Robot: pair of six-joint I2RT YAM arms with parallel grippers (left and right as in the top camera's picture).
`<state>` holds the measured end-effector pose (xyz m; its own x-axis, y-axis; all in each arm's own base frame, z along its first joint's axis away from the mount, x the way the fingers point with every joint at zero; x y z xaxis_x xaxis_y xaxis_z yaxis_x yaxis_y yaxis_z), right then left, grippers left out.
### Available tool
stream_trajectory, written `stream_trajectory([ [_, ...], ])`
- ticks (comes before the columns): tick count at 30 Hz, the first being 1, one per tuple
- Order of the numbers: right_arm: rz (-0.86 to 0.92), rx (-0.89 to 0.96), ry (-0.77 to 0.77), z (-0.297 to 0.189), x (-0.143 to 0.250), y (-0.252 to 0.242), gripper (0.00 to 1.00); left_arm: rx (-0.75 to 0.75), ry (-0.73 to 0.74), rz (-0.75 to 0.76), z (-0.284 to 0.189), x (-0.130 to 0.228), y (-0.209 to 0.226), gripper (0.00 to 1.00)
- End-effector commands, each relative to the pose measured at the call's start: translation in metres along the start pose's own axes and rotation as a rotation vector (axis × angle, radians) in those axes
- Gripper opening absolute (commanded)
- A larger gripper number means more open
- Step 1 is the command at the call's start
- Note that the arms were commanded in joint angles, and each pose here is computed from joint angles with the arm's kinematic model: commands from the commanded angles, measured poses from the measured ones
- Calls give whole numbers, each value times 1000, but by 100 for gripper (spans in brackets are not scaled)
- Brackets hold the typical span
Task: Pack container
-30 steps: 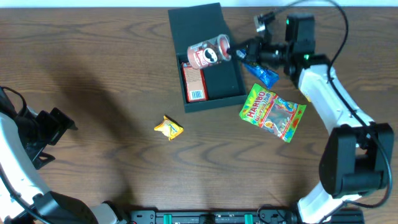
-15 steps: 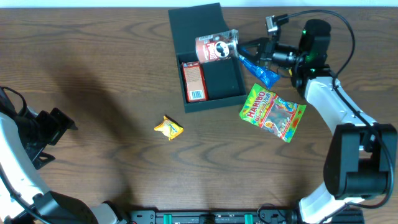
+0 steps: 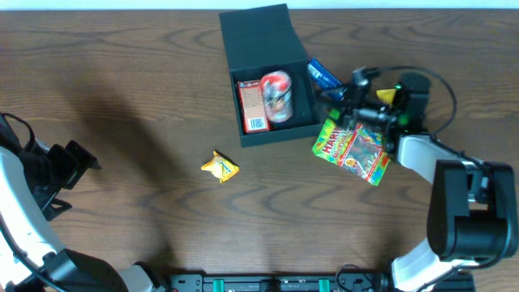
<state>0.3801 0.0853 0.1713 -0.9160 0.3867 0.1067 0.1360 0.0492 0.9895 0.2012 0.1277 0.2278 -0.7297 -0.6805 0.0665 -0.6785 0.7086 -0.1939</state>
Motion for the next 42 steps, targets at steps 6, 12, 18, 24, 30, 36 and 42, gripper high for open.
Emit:
stream_trajectory([
  [6,-102,-137,-24,-11,11,77,58,-3,-12,-1,-4,-1,1,95],
  [12,-180,-114,-8,-2,15,70,51,-3,-12,-1,-4,-1,1,95],
  [18,-261,14,-2,22,16,50,52,-3,-12,-2,-4,-1,1,95],
  [24,-448,503,-68,59,23,46,54,-3,-12,-1,-4,-1,1,95],
  [30,-839,1047,-274,72,19,56,65,-3,-12,-1,-4,-1,1,95],
  [36,-1037,1415,-247,103,-8,20,81,-3,-12,-2,-4,-1,1,95],
  [42,-992,1495,-219,114,-23,0,84,-3,-12,-1,-4,-1,1,95],
])
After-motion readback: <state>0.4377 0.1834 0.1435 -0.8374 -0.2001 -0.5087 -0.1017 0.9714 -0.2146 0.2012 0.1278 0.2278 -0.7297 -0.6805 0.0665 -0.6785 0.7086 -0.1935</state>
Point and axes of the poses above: each gripper's point midway between its finger pads, its own z axis out along the fingers, its own y axis along the line the jaws close on, x = y × z, the point moved 6 cm from there along -z, back along the fingers, and after that the axes turned 9 degrees about z, right-handed, at the moved point
